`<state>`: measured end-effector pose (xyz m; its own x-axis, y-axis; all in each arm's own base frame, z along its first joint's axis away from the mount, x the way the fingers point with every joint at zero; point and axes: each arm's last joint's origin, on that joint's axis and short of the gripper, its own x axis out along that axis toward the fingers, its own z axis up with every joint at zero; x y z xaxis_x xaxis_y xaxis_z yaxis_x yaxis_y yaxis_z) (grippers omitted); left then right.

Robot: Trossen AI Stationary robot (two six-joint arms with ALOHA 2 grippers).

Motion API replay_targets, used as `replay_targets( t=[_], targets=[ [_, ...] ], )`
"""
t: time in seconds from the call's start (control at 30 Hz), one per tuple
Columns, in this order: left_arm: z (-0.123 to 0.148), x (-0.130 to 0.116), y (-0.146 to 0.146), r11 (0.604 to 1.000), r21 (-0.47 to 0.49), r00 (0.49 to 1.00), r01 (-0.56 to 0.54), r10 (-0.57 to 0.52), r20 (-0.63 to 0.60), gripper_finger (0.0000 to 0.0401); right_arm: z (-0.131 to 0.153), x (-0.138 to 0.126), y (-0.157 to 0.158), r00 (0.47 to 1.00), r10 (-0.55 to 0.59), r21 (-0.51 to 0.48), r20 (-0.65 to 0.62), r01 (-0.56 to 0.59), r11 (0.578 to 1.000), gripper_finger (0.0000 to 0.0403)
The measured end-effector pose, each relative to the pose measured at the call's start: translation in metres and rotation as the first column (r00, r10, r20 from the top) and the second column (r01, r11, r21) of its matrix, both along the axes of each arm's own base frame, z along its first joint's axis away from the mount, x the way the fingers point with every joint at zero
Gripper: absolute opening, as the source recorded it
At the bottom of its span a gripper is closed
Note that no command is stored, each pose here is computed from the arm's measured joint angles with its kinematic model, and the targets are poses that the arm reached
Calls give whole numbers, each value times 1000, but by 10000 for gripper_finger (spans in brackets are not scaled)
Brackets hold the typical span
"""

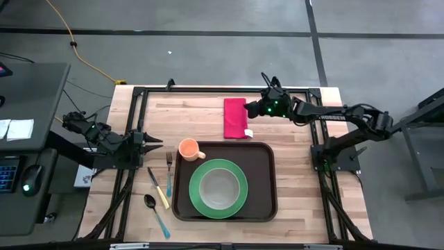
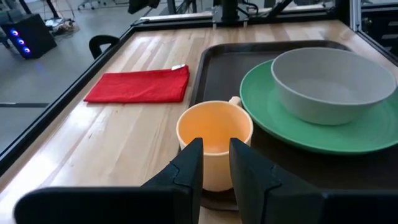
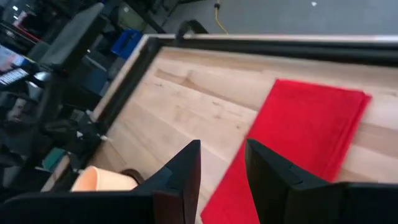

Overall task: Set up tray
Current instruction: Put the red table napkin on the black serving tray to the right of the green plate

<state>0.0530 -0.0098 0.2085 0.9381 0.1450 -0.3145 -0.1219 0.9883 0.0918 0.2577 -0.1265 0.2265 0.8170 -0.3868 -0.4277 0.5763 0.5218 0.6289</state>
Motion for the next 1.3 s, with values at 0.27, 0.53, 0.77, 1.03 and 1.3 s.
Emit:
replay_targets(
  t=[0.27, 0.53, 0.77, 1.03, 1.3],
  targets=[
    [0, 0, 0, 1000, -5, 1000, -1, 1, 0, 108, -12, -3, 9, 992, -38, 73, -123, 47, 996, 103],
    [0, 0, 0, 1000, -15, 1000, -4, 4, 1, 108, -18, -1, 11, 989, -48, 108, -138, 63, 992, 103],
    [0, 0, 0, 1000, -23, 1000, -8, 8, 0, 108, -47, 9, 8, 975, -19, 181, -221, 60, 982, 103],
    [-3, -1, 1, 999, -40, 1000, -19, 18, -22, 108, -59, 16, -4, 981, -23, 173, -193, 57, 983, 103],
    [-3, -1, 1, 999, -40, 1000, -20, 19, -22, 108, -67, 27, -21, 969, -10, 183, -248, 57, 981, 103]
  ],
)
